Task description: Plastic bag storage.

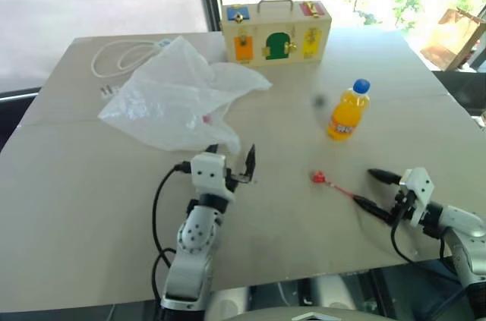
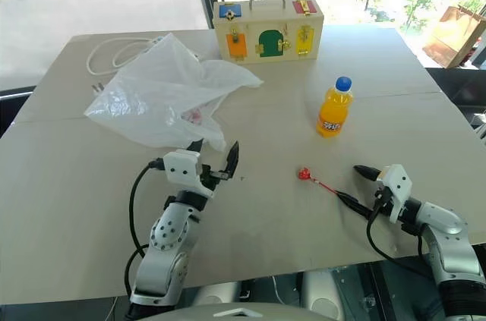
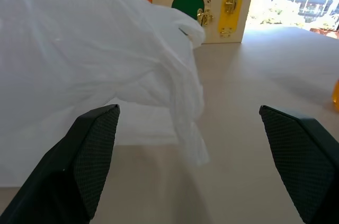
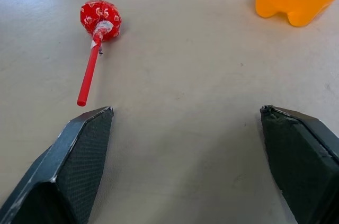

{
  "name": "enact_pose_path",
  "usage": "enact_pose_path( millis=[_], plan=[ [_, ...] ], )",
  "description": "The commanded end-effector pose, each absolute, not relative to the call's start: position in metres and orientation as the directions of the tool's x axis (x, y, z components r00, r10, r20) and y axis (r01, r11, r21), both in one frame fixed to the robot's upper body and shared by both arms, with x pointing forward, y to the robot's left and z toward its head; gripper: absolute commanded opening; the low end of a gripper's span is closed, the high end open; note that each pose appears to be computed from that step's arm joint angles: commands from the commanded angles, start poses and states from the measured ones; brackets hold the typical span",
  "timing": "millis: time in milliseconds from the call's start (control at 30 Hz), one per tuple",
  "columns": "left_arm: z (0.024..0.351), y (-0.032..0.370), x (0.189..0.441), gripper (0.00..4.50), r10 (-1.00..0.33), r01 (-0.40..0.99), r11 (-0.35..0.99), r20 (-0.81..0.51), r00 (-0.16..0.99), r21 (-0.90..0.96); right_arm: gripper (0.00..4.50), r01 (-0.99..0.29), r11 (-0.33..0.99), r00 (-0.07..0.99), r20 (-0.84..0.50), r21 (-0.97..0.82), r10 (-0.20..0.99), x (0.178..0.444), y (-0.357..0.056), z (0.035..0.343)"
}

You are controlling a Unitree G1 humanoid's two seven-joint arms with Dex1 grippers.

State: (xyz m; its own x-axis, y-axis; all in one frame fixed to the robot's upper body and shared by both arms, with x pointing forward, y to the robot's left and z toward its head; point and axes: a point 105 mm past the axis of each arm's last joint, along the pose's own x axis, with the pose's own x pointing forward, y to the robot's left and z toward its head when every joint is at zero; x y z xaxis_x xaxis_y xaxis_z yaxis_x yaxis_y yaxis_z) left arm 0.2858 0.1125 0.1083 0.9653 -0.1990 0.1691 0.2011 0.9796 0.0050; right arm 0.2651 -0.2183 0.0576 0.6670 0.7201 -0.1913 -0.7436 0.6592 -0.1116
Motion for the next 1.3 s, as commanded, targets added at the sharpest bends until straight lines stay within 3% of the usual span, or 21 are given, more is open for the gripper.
enact_pose_path(
  millis=[33, 300, 500, 633, 833, 867, 1100, 1300],
  plan=[
    [0.110, 0.107, 0.289, 4.45, -0.215, 0.217, 0.976, 0.184, 0.959, 0.006, 4.50, -0.725, 0.672, 0.688, -0.171, -0.148, 0.705, 0.265, -0.226, 0.069],
    [0.103, 0.097, 0.310, 4.45, -0.249, 0.261, 0.964, 0.163, 0.955, -0.057, 4.50, -0.708, 0.685, 0.706, -0.161, -0.168, 0.690, 0.267, -0.230, 0.073],
    [0.114, 0.103, 0.315, 4.45, -0.217, 0.241, 0.967, 0.227, 0.950, -0.087, 4.50, -0.699, 0.693, 0.715, -0.153, -0.175, 0.683, 0.269, -0.230, 0.075],
    [0.117, 0.112, 0.315, 3.36, -0.181, 0.206, 0.975, 0.240, 0.954, -0.083, 4.50, -0.701, 0.692, 0.713, -0.153, -0.170, 0.684, 0.269, -0.228, 0.072],
    [0.120, 0.118, 0.315, 0.32, -0.163, 0.189, 0.978, 0.253, 0.954, -0.083, 4.50, -0.707, 0.688, 0.707, -0.148, -0.165, 0.691, 0.271, -0.223, 0.070],
    [0.120, 0.118, 0.316, 0.02, -0.161, 0.188, 0.979, 0.252, 0.954, -0.084, 4.50, -0.707, 0.688, 0.707, -0.148, -0.164, 0.692, 0.271, -0.223, 0.070],
    [0.124, 0.123, 0.312, 0.02, -0.164, 0.185, 0.981, 0.261, 0.951, -0.058, 4.50, -0.708, 0.687, 0.706, -0.140, -0.164, 0.694, 0.271, -0.221, 0.070],
    [0.131, 0.146, 0.285, 0.02, -0.205, 0.199, 0.979, 0.250, 0.946, 0.049, 4.50, -0.734, 0.671, 0.679, -0.098, -0.104, 0.728, 0.270, -0.208, 0.079]
  ],
)
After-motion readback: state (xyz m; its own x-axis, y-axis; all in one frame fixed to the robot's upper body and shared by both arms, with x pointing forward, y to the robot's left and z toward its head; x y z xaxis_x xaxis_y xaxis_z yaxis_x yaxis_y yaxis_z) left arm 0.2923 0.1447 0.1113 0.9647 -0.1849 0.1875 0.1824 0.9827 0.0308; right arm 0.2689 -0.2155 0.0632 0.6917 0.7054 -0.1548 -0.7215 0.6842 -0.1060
